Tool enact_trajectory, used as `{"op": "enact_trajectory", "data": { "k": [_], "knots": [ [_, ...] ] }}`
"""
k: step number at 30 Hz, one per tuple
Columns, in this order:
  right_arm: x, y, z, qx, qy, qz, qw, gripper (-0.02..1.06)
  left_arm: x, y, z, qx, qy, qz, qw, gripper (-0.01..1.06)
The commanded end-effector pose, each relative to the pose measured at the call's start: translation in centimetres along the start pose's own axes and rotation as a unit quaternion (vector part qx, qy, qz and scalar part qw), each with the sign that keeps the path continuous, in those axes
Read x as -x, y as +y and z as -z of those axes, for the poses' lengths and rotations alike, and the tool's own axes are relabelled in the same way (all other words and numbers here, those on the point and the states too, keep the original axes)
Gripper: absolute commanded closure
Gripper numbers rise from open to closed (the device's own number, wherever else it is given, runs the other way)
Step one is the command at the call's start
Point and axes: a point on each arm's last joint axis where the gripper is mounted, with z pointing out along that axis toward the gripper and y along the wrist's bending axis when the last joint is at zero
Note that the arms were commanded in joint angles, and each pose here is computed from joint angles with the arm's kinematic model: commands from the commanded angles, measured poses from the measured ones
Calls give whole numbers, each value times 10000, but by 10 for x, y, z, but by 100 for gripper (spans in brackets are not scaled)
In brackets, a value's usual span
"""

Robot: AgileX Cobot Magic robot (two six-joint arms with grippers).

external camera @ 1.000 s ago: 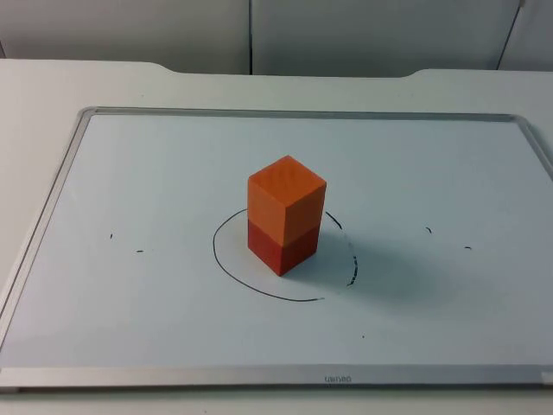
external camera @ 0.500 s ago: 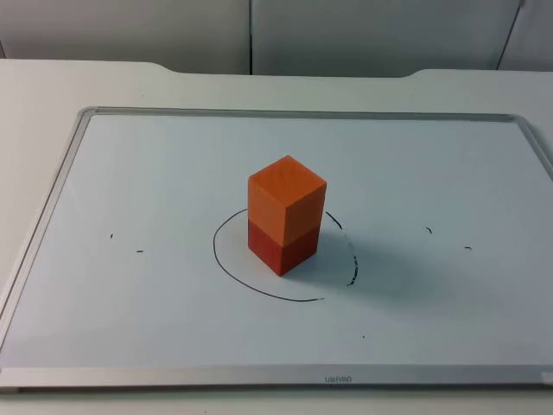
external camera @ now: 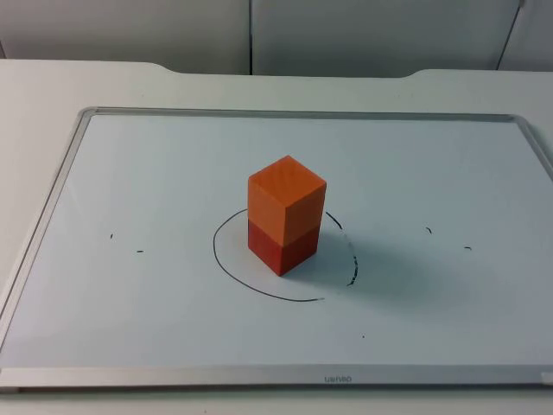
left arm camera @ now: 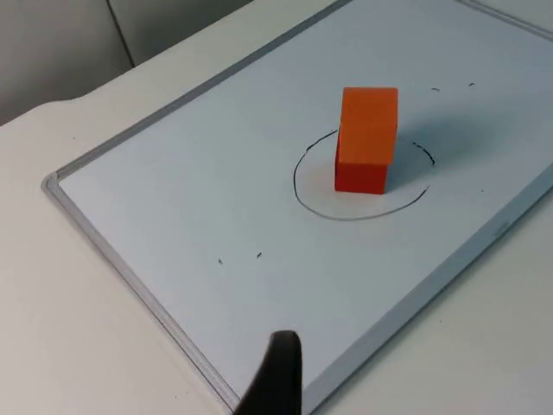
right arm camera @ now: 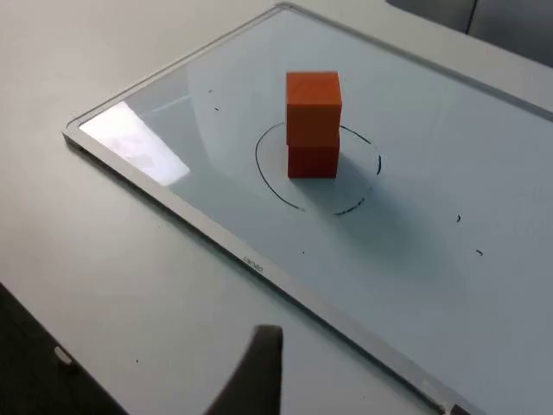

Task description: Pick up one cube with the left hand and another cube with the right hand. First place the cube in the right hand at the target position, then stack the cube in the left hand on top.

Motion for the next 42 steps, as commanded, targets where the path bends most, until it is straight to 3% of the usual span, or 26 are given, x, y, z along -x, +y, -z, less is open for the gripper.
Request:
{"op": "enact_trajectory", "data": {
  "k": [1, 8, 16, 23, 26, 42],
  "knots": [
    [-7, 0, 3, -28, 43, -33, 10000, 18, -10, 0, 2, 37, 40, 105, 9999, 25],
    [-12, -3, 7, -196, 90, -103, 9997, 18, -34, 0, 2, 106, 134, 278, 9995, 25],
    [-17, -4, 2, -275, 221, -141, 9993, 18, -53, -1, 5, 104, -290, 527, 9981, 25],
    [-13, -4, -5, -272, -122, 18, 9996, 18, -54, -2, 6, 62, -345, 497, 9981, 25],
    [-15, -4, -8, -284, -92, 67, 9995, 18, -53, -7, 6, -179, -359, 233, 9989, 25],
    [-15, -4, -8, -284, -92, 67, 9995, 18, -53, -7, 6, -198, -360, 214, 9989, 25]
  ]
}}
